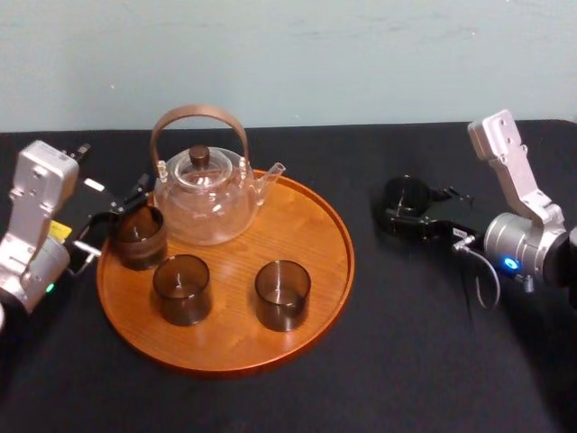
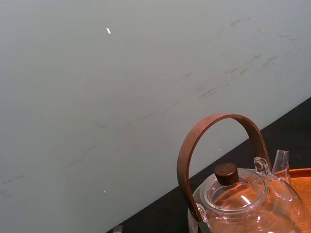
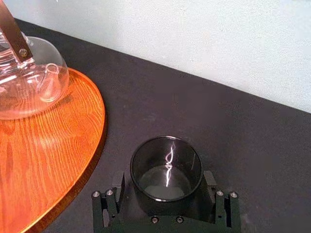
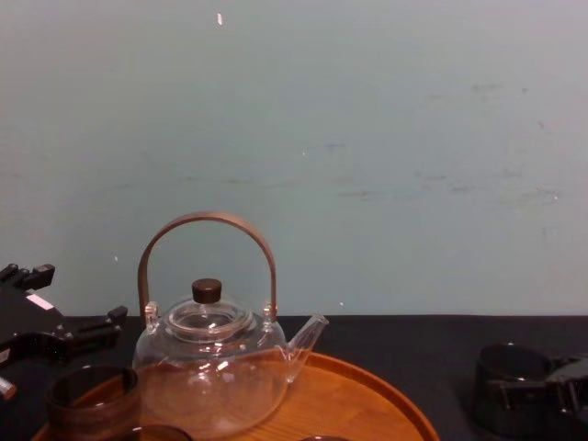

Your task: Pick up the glass from the table and place it on the tray.

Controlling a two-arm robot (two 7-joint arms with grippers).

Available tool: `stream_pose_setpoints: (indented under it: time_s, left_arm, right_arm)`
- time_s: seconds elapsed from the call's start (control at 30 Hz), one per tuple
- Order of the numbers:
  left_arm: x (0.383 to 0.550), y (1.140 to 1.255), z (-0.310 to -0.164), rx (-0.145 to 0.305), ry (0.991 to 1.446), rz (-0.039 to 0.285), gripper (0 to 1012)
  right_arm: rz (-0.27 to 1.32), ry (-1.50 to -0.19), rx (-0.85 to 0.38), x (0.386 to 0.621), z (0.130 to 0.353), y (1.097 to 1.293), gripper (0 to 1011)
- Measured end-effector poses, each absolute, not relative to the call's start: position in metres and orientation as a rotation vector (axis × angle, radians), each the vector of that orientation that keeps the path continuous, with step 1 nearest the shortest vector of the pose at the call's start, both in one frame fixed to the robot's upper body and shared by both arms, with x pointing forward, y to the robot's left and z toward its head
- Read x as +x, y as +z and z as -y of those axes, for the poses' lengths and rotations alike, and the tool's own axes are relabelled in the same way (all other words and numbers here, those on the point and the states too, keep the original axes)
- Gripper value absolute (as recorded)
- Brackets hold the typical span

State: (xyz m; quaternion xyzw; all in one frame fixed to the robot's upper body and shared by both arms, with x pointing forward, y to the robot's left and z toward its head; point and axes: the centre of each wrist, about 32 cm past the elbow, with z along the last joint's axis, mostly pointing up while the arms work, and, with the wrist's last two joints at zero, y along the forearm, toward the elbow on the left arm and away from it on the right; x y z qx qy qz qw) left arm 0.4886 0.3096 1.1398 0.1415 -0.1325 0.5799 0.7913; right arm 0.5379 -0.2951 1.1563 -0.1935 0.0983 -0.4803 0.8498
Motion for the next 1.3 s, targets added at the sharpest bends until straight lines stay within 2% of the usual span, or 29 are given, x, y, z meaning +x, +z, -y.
stream_pose_setpoints:
  time_s: [0.47,0.8,1.07,1.3]
  left_arm:
    - [0.489,1.140,-0.310,0.304,1.248,0.285,1001]
    - [0.489,1.140,-0.310,0.304,1.248,0.285,1001]
    - [0.489,1.140,-0.310,0.304,1.248,0.285,1001]
    - [0.489,1.140,-0.310,0.305,1.248,0.285,1001]
  right_arm:
    - [-0.201,-1.012,-0.411,0.550,0.286,1.156,1002]
    - [-0.199,-1.014,-0.414,0.550,0.286,1.156,1003]
    - [-0.200,-1.014,-0.412,0.550,0.286,1.156,904]
    - [-0.201,-1.013,-0.411,0.549,0.287,1.156,904]
